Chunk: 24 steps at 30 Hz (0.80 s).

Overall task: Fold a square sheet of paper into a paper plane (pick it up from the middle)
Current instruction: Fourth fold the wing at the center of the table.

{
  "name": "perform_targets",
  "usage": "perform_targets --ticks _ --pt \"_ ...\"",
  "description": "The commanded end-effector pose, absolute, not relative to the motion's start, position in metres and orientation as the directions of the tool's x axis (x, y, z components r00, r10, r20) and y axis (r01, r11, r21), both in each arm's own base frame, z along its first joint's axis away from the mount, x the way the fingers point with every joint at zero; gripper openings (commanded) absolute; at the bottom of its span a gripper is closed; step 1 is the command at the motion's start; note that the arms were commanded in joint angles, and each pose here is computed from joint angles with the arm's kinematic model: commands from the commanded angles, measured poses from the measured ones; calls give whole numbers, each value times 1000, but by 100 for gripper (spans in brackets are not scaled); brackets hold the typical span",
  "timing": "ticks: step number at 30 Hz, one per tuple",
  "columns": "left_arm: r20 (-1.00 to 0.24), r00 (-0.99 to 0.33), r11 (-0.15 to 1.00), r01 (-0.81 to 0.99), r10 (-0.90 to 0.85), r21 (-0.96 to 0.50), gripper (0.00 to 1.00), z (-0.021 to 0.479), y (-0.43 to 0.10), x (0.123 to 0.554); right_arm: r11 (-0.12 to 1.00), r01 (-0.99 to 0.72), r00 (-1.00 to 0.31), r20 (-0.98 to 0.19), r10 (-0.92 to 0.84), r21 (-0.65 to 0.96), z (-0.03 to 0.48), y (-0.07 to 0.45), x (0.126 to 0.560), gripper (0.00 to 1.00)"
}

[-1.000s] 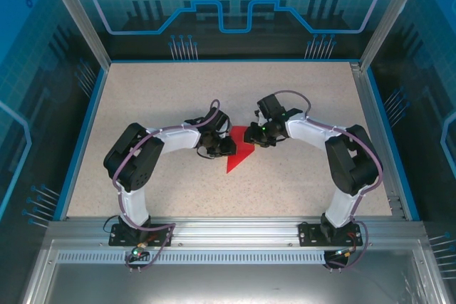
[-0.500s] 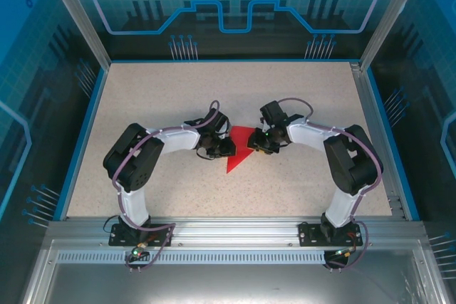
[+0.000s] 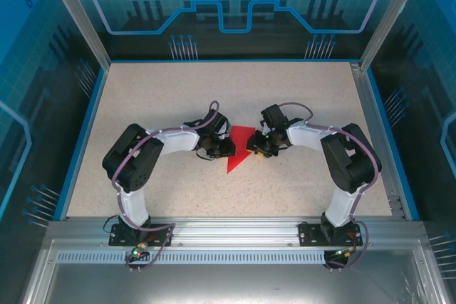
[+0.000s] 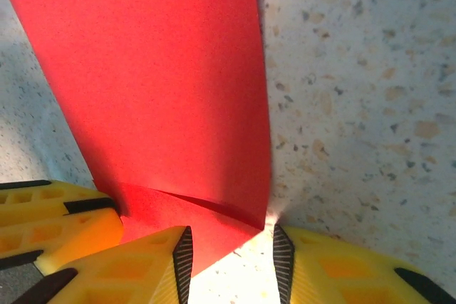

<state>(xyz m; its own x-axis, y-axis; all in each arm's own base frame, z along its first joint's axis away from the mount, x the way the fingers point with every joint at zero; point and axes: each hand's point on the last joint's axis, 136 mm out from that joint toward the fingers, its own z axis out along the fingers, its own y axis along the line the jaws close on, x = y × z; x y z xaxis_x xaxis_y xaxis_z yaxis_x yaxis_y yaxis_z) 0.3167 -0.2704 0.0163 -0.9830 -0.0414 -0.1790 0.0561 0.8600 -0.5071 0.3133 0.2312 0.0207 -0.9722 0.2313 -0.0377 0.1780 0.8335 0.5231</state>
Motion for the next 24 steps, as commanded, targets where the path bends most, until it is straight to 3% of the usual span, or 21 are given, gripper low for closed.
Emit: perform_targets --ticks 1,13,24 --pt "-136 -989 867 20 -56 -499 19 6 -267 313 807 190 -970 -21 243 559 25 238 320 37" --pt "-140 -989 876 23 -51 -483 18 7 -263 311 769 184 -966 -29 255 612 30 244 326 36" --pt "-133 -990 877 23 -47 -480 18 4 -263 310 826 174 -969 -56 241 536 35 229 326 37"
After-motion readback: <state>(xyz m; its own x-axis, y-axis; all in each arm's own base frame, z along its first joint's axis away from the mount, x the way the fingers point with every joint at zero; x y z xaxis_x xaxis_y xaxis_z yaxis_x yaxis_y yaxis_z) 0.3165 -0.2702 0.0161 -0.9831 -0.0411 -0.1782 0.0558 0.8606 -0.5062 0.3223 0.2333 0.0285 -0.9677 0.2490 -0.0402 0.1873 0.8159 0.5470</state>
